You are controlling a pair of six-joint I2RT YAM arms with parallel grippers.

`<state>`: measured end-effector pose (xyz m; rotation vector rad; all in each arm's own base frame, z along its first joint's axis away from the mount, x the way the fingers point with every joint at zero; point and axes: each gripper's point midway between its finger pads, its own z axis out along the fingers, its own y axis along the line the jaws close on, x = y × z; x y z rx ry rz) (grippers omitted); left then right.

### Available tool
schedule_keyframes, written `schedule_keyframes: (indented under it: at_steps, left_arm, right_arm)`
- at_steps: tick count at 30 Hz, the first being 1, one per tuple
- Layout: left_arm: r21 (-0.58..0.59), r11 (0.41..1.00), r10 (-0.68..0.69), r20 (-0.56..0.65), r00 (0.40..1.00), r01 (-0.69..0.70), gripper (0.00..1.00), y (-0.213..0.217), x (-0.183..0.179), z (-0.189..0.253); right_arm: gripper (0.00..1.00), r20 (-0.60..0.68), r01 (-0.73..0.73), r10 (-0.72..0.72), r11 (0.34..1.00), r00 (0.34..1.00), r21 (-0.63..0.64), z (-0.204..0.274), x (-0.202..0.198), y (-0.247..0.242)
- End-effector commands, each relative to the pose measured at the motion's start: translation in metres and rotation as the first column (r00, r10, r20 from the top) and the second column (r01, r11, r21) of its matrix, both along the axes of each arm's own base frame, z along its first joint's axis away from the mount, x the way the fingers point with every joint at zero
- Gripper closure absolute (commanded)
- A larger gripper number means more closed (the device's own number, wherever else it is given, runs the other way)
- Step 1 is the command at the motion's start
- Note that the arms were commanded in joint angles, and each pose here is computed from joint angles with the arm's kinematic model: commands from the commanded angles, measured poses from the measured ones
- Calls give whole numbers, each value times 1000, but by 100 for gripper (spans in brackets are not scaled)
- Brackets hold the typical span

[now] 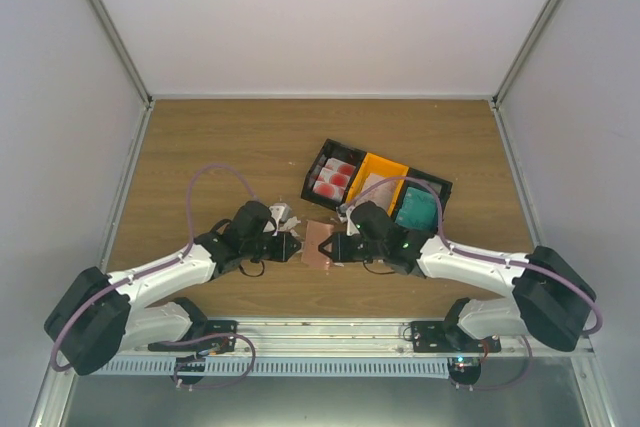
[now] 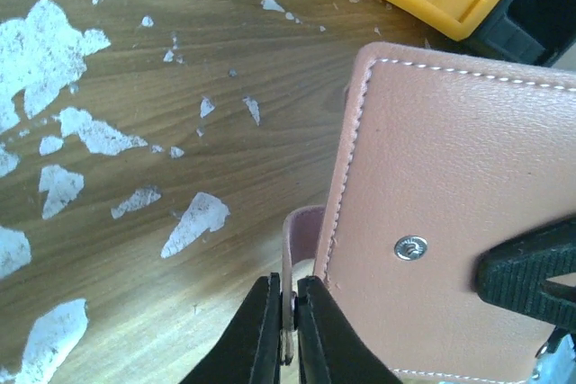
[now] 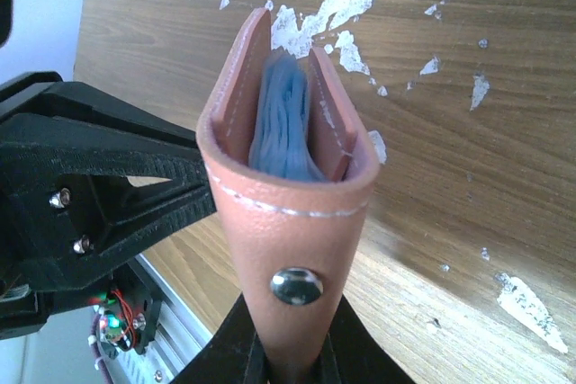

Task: Put the credit cards into the card holder
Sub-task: Open the card holder at the center of the board.

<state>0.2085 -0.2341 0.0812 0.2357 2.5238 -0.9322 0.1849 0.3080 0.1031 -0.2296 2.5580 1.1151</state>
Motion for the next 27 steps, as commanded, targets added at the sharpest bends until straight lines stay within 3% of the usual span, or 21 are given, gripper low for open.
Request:
schedule_keyframes:
  at_steps: [1,7,10,18,21,27]
  left_arm:
    - [-25,1000,0,38,999,1,97,-4,8,7]
    - [-24,1000,-10,54,998,12,100,-4,8,13]
    - [-18,1000,-24,50,998,24,100,-4,6,16]
    - [-12,998,-59,43,997,60,100,-7,4,24]
    - [-20,997,-77,47,996,78,100,-10,4,29]
    - [-30,990,-135,52,989,137,100,-15,-1,39]
  right_arm:
    - [99,10,-14,13,999,1000,30,2,-4,1]
    - [98,1,-3,3,1000,1000,-14,-13,-4,-5]
    - [87,-7,15,-16,997,1000,-71,-28,-2,-11]
    - [46,7,87,-87,982,996,-169,-44,6,-27]
    - [38,28,104,-101,976,995,-190,-43,9,-32]
    - [33,130,112,-79,957,988,-268,-30,19,-45]
